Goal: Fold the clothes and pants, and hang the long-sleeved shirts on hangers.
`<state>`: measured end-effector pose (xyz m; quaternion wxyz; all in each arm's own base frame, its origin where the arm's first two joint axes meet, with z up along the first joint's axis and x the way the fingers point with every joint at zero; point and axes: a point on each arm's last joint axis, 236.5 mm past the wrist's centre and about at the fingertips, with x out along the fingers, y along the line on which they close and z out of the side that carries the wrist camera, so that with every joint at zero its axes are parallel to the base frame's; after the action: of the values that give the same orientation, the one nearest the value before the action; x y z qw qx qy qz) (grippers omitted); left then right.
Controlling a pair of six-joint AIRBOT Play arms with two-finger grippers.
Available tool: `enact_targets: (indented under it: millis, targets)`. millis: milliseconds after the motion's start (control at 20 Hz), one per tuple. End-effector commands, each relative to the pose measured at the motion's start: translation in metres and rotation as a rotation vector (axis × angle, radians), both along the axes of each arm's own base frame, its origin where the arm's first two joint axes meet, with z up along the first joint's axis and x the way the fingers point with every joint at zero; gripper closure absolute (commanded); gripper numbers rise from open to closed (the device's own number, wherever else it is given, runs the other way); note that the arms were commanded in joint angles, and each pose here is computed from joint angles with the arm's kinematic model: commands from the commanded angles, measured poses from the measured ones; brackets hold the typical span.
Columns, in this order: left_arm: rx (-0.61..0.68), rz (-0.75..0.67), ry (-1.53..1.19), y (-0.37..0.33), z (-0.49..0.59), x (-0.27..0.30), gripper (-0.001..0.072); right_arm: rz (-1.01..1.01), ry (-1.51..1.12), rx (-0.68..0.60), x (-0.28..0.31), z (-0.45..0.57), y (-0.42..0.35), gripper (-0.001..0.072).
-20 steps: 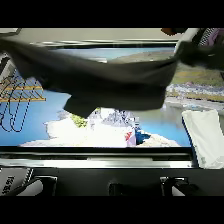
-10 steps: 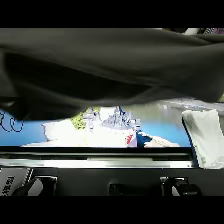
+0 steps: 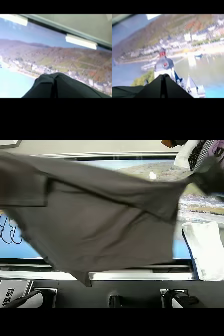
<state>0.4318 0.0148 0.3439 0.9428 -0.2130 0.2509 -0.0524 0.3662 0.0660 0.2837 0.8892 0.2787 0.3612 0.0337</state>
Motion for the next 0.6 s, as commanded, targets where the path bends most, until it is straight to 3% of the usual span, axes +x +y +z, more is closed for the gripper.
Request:
enact_targets:
  millis: [0,250,550]
  targets:
    - [-0.023,-0.137,0.203,-0.045,-0.126,0.093,0.0696,0.049,0.368,-0.018,0.049,-0.128,0.007,0.0678]
    - [-0.063,-0.154,0.287,-0.1,-0.27,0.179,0.0695,-0.033,0.484,0.016,0.136,-0.27,0.004,0.0678]
    - [-0.08,-0.195,0.393,-0.136,-0.344,0.183,0.0689,-0.188,0.449,0.158,0.186,-0.332,0.007,0.0678]
